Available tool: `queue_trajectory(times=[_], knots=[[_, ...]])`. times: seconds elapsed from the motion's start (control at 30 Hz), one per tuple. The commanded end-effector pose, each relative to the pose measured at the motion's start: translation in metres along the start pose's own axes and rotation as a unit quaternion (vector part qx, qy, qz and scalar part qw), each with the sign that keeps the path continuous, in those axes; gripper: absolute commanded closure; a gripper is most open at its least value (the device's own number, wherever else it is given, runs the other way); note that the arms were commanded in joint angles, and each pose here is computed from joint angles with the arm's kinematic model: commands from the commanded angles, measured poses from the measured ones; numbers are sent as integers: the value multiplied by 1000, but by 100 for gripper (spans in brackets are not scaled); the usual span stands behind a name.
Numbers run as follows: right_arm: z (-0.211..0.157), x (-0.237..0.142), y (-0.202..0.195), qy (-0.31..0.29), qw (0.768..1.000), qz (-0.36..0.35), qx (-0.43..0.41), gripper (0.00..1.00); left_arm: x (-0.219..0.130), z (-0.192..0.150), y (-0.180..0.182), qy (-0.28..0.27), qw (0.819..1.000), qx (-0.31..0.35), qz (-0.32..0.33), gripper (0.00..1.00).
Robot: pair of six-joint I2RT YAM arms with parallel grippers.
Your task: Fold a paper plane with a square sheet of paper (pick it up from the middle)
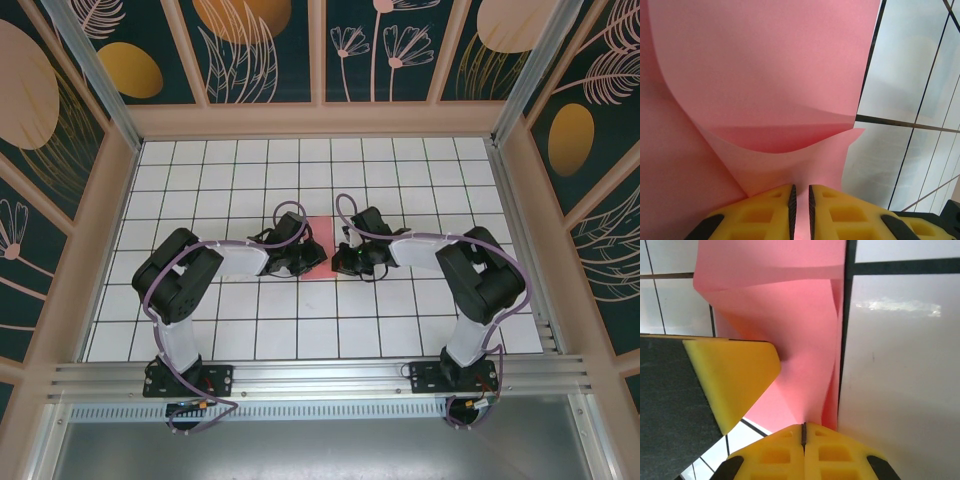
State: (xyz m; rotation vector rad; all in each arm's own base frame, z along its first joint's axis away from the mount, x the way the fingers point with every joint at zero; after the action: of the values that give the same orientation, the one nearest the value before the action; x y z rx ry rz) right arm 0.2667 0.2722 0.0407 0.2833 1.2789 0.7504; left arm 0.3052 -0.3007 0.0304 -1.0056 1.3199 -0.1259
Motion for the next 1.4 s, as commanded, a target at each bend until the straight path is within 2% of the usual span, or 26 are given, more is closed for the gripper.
queue_trajectory(times=[0.0,0.37,0.93,1.2,1.37], knots=[[-4,-6,19,-5,999,42,-33,94,5,1,26,-9,999,-18,48,81],[-9,2,-2,3,1000,-6,-11,95,4,1,28,-10,999,-17,51,81],[-30,9,-19,39,999,-16,17,95,2,2,27,-14,999,-16,49,81],[-4,-8,5,3,1000,26,-7,95,1,2,26,-15,999,-17,47,81],[-7,1,-4,12,1000,13,2,95,1,2,25,-14,999,-16,45,81]])
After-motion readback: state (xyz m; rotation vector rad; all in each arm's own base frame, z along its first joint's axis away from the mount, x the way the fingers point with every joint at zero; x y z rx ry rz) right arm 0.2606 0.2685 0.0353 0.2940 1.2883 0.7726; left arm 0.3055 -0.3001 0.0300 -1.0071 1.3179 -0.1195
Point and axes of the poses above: each hand's point on the last joint's axis, 136 mm out from that joint toward the fingers, its own x axis out along the fingers, its own y axis along the line the jaws close on, z = x × y, the point moved 2 cm from there along -x, back along the fingers, and after that the axes turned 14 degrees about -x, right-handed, at the moved point
